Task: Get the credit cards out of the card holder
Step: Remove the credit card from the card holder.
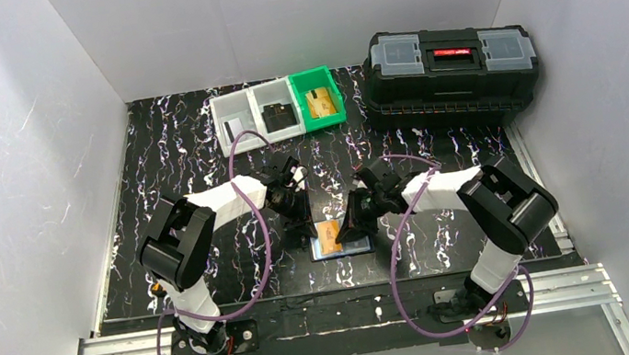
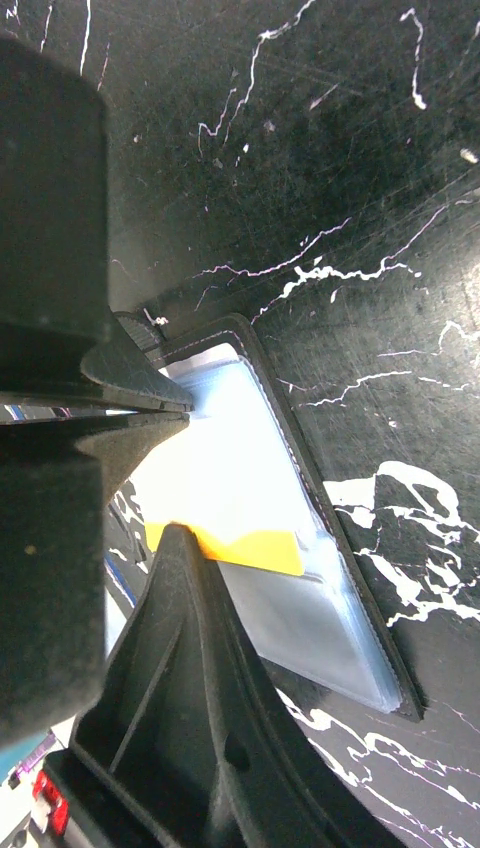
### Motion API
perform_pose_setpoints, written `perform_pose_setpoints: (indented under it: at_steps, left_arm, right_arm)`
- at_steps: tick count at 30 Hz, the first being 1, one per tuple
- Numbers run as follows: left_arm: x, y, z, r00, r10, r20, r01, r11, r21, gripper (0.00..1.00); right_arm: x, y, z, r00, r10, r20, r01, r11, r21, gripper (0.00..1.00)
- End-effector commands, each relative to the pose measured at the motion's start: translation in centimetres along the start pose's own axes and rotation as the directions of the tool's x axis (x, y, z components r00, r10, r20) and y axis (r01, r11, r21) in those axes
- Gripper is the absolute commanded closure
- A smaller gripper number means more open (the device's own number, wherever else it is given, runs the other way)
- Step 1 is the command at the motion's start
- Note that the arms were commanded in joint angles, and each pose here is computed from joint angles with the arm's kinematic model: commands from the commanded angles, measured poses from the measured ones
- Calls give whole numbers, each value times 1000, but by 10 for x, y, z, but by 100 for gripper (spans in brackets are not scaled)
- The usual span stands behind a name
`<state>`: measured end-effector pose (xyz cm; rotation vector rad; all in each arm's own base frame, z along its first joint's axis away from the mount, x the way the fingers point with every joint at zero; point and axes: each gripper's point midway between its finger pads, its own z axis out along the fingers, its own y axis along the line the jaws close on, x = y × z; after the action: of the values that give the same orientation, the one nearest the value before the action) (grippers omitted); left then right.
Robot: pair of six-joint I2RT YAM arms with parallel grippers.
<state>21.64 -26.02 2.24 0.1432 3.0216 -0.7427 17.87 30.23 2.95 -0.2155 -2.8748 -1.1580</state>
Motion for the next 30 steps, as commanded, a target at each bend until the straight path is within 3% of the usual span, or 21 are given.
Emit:
perform_pose_setpoints:
  at_steps: [1, 7, 18, 26, 30]
  left_arm:
    - [24, 42, 12, 997, -22, -68, 10, 985, -171, 100]
    - [23, 42, 12, 998, -19, -67, 7, 985, -172, 100]
    - [-5, 11, -10, 1000, 21, -17, -23, 992, -125, 98]
    - [-47, -43, -75, 992, 51, 116, -53, 998, 22, 42]
    - [-63, -74, -101, 991, 1, 136, -31, 975, 218, 28]
  right_arm:
    - [-6, -11, -9, 998, -15, 66, 11, 999, 53, 99]
    - [-9, -20, -29, 991, -46, 123, 33, 994, 107, 99]
    - [-18, 34, -78, 970, -144, 196, 141, 990, 29, 99]
    - [-29, 51, -104, 969, -122, 217, 138, 989, -57, 99]
    - [-41, 69, -128, 965, -107, 237, 146, 977, -153, 99]
